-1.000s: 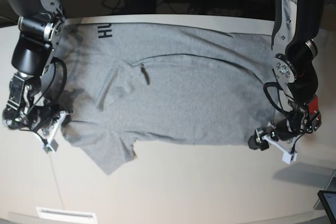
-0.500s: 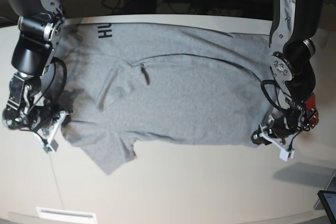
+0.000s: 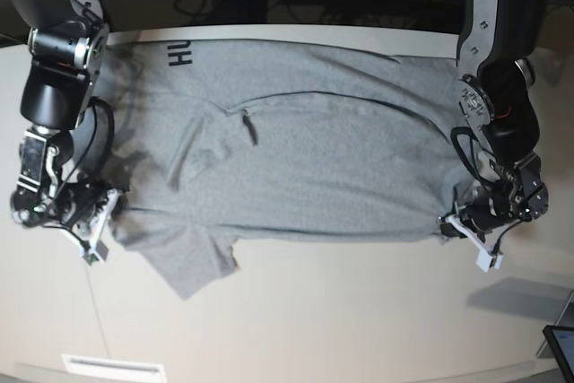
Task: Fold the T-shirt properly
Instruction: 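Lift the shirt side with both grippers and fold it over toward the collar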
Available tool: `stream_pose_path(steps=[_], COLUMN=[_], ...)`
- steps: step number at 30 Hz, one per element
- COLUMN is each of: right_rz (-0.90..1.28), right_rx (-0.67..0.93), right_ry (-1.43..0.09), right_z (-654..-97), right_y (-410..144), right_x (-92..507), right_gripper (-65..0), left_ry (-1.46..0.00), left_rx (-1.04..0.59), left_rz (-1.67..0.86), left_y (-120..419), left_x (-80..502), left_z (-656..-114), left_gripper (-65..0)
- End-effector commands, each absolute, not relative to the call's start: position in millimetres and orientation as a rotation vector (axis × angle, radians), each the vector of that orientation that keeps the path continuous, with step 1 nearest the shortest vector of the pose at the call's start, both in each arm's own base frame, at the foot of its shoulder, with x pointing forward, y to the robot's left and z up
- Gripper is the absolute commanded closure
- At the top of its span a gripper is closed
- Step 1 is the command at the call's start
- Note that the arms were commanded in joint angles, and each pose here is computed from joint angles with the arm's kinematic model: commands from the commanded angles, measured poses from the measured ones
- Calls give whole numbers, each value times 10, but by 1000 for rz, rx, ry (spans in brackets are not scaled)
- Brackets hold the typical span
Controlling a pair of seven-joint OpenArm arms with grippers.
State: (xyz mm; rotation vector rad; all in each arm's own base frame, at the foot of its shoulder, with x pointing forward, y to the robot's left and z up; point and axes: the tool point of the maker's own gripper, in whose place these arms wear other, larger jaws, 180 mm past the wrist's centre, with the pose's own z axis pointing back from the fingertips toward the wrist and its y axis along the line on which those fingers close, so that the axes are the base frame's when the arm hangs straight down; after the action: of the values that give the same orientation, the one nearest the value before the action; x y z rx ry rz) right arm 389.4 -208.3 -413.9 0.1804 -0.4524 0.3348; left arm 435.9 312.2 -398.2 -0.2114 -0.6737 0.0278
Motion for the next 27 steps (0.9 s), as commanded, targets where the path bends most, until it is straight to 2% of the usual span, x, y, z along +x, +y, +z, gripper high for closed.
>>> stream_pose_path(steps=[1, 11, 16, 27], right_rz=[355, 367, 359, 372], right_rx=[177, 194, 172, 95], right_ry=[-477, -566, -600, -657], right_z=[-4057, -3991, -3931, -3709], right_y=[-2049, -1957, -2095, -2365], right_x=[3976, 4103, 4146, 4203], right_gripper=[0, 0, 0, 0], left_ry=[-733, -741, -720, -748], left_rx=[-178, -171, -166, -16], left_rz=[28, 19, -59, -167], left_y=[3270, 3282, 3086, 3094], left_x=[4494, 4506, 4579, 4565], left_z=[-3746, -3715, -3724, -3364], left_gripper=[0, 0, 0, 0])
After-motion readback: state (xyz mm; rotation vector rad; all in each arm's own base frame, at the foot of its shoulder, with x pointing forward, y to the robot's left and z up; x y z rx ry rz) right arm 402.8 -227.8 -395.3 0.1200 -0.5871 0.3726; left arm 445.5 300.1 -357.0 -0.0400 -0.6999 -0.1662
